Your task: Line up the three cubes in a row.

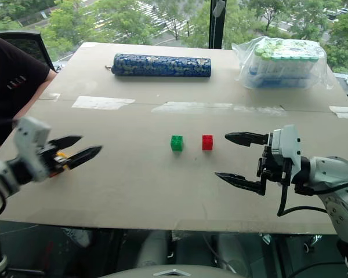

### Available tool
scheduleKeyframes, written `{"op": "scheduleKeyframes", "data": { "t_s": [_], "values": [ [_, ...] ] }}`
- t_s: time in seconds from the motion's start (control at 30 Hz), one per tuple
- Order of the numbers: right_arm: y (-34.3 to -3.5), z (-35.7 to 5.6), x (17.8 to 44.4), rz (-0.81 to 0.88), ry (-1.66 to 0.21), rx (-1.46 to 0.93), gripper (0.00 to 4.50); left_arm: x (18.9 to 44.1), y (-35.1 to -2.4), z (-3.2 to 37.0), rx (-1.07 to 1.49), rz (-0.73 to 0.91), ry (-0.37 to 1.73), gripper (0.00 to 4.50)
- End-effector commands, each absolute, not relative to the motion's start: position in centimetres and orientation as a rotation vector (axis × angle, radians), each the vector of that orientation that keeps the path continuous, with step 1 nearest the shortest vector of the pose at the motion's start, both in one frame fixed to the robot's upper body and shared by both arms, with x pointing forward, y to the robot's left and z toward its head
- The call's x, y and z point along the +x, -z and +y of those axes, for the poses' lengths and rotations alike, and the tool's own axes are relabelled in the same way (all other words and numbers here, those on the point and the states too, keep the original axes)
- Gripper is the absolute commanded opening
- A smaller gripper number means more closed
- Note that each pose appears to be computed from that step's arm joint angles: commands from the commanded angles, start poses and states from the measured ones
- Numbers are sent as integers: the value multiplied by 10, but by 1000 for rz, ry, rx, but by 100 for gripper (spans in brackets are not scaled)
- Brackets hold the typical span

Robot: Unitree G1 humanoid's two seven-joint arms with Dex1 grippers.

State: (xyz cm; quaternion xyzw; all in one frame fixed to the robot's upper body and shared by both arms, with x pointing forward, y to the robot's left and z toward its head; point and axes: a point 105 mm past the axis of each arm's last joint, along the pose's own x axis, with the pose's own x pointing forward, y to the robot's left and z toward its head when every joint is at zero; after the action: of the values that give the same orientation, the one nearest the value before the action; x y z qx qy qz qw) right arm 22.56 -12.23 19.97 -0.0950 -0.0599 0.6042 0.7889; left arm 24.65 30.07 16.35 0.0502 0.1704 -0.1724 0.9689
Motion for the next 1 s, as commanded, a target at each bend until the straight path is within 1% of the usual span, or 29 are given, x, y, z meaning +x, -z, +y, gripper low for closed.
{"op": "scheduleKeyframes", "data": {
  "t_s": [0.03,0.17,0.4,0.67,0.7,0.73,0.77,0.83,0.87,0.9,1.0],
  "values": [
    [-205,-118,224,-159,-1349,-213,450,236,-174,324,104,316,243,425],
    [-206,-112,224,-167,-1361,-209,450,234,-168,354,114,339,127,425],
    [-207,-109,219,-176,-1337,-218,450,252,-156,374,145,378,87,425],
    [-207,-110,216,-172,-1297,-232,450,270,-133,378,170,444,136,425],
    [-207,-111,215,-170,-1293,-233,450,270,-129,378,176,457,147,375],
    [-207,-112,215,-169,-1290,-235,450,271,-126,376,185,467,158,360],
    [-207,-112,215,-167,-1288,-236,450,271,-124,375,183,474,167,322],
    [-207,-114,214,-163,-1283,-239,450,271,-121,376,207,484,173,222],
    [-207,-114,213,-162,-1282,-240,450,271,-121,376,218,484,177,188],
    [-207,-115,212,-160,-1281,-241,450,271,-121,376,217,480,183,132],
    [-206,-116,211,-154,-1276,-242,450,275,-128,368,252,445,250,132]
  ]
}}
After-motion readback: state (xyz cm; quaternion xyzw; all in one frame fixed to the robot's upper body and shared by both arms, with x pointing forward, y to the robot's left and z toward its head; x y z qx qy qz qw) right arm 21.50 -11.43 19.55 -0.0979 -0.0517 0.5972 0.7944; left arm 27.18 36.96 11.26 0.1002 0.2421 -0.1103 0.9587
